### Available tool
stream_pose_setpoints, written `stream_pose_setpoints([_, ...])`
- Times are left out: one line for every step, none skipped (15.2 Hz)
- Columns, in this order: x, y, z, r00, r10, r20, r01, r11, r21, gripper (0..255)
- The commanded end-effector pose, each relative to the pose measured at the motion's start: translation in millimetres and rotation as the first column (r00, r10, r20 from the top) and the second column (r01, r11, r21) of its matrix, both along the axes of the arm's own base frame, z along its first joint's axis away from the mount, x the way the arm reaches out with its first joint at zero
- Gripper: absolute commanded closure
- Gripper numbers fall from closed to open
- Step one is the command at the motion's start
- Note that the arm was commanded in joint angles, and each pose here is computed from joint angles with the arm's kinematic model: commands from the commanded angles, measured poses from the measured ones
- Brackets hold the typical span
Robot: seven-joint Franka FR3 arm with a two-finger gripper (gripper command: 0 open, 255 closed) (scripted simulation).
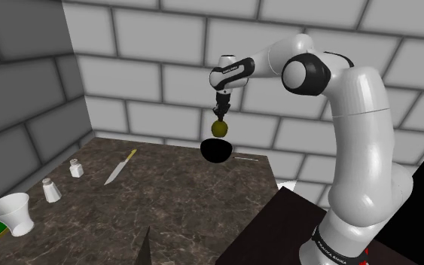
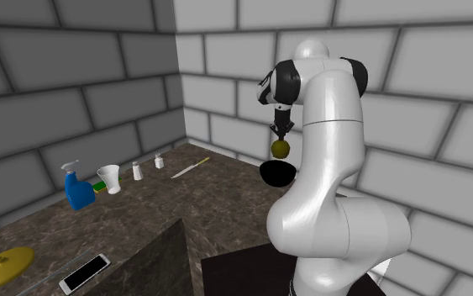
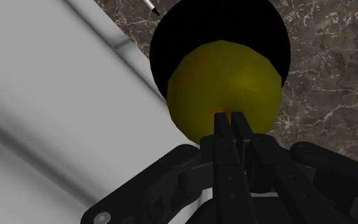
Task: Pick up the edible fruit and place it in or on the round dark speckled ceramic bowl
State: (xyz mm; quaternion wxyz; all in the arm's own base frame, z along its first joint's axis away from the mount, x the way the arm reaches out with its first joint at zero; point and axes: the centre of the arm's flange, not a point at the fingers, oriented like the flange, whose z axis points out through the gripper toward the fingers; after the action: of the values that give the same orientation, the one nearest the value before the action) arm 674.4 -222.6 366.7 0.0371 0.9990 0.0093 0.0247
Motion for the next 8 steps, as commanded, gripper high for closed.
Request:
stream_pose_setpoints([0.2, -0.4, -10.5, 1.0, 0.0, 0.001, 0.0, 1.0, 0.0, 255])
stream_pose_setpoints([0.2, -0.4, -15.8, 1.0, 0.0, 0.001, 0.0, 1.0, 0.0, 255])
stream_pose_setpoints([0.2, -0.4, -21.1, 1.0, 0.0, 0.001, 0.0, 1.0, 0.0, 255])
stream_pose_setpoints([0.2, -0.4, -26.4, 1.0, 0.0, 0.001, 0.0, 1.0, 0.0, 255])
stream_pose_setpoints([0.2, -0.4, -31.7, 1.0, 0.0, 0.001, 0.0, 1.0, 0.0, 255])
stream_pose_setpoints([0.2, -0.4, -36.9, 1.0, 0.0, 0.001, 0.0, 1.0, 0.0, 255])
stream_pose_setpoints([0.1, -0.3, -42.2, 1.0, 0.0, 0.001, 0.0, 1.0, 0.0, 255])
stream_pose_setpoints([0.1, -0.3, -47.5, 1.0, 0.0, 0.001, 0.0, 1.0, 0.0, 255])
